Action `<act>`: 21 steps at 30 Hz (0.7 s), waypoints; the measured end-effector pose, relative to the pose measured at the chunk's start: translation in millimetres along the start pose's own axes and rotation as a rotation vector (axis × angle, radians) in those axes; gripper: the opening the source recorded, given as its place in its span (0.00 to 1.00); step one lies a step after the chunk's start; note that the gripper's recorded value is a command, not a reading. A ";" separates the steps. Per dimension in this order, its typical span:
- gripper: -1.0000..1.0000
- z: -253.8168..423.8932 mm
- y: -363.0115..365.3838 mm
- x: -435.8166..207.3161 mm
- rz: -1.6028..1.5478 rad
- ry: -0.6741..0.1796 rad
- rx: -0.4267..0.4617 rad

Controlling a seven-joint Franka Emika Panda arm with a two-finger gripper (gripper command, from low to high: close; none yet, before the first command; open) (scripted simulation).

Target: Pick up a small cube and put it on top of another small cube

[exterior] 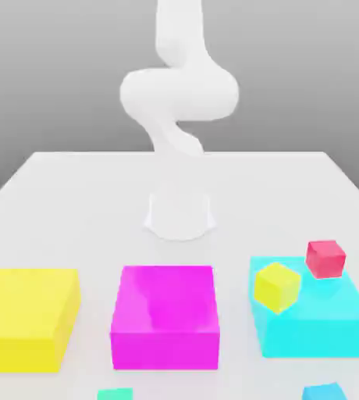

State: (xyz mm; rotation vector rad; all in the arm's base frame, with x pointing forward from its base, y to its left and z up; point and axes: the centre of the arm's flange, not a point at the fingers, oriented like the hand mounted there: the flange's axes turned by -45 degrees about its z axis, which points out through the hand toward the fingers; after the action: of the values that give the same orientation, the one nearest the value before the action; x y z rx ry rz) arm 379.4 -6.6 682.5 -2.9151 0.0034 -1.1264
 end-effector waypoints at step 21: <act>0.50 351.0 59.9 -99.0 -0.042 -0.515 0.037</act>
State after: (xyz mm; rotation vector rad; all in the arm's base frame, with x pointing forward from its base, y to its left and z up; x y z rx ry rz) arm 542.4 -60.6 355.2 -3.0852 -0.0838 -0.3451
